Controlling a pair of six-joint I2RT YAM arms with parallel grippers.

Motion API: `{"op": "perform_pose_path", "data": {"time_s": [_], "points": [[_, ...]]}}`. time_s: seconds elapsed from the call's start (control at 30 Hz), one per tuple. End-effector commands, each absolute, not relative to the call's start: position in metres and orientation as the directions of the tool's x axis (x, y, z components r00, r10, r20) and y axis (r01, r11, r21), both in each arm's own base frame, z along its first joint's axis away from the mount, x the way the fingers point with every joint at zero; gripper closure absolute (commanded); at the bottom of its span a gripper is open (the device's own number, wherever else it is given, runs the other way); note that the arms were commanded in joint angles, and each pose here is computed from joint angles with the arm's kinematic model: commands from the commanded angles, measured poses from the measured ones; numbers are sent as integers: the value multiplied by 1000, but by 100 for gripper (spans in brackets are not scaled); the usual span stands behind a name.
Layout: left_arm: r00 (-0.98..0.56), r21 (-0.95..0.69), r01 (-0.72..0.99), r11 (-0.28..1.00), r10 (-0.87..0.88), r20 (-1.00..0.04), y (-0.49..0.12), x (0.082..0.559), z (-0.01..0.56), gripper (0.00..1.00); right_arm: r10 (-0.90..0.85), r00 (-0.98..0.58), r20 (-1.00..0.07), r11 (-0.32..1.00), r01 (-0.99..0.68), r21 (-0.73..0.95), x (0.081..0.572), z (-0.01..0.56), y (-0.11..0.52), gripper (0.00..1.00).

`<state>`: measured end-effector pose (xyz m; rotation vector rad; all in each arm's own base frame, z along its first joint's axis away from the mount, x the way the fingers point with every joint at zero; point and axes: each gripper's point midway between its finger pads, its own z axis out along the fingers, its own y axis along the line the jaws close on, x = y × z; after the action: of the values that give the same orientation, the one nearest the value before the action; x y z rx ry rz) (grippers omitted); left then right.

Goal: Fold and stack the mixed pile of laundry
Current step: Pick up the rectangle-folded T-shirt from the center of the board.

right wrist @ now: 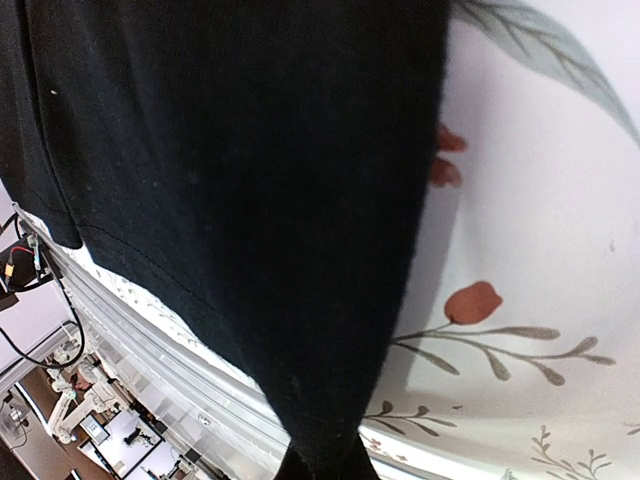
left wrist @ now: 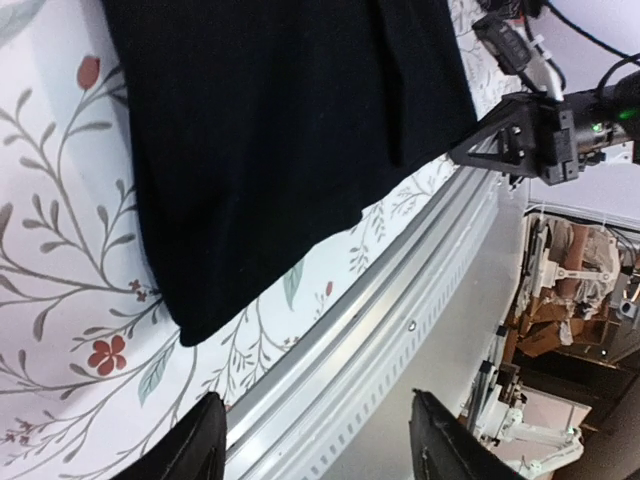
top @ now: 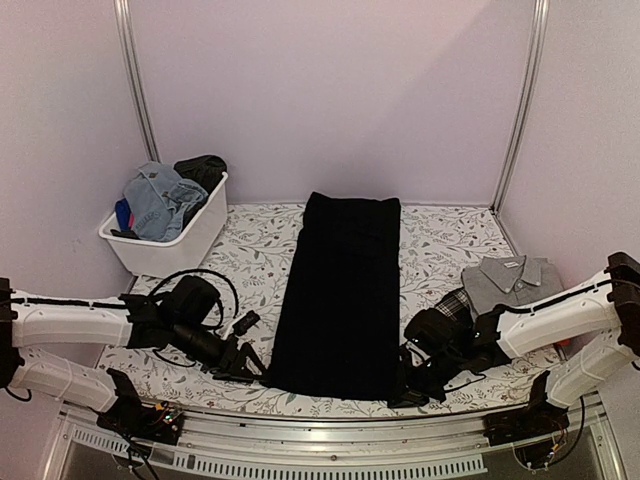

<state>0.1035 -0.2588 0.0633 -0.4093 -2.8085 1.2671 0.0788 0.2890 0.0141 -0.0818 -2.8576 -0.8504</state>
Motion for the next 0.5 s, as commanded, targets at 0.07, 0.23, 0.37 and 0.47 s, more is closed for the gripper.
{"op": "perform_pose_path", "data": {"time_s": [0.07, 0.23, 0.37, 0.47], "points": [[-973, -709, 207, 674, 217, -78, -263, 123, 54, 38, -7, -984, 180, 851, 89, 518, 72, 8, 279, 100], [-978, -680, 163, 715, 207, -18, -267, 131, 34, 47, -11, -985, 175, 845, 84, 528, 73, 9, 281, 100], [-975, -672, 155, 725, 223, 15, -270, 130, 26, 61, -38, -984, 176, 829, 67, 555, 72, 13, 289, 91], [-970, -682, 163, 713, 241, 20, -271, 127, 27, 72, -50, -988, 147, 833, 40, 552, 77, 18, 291, 51]]}}
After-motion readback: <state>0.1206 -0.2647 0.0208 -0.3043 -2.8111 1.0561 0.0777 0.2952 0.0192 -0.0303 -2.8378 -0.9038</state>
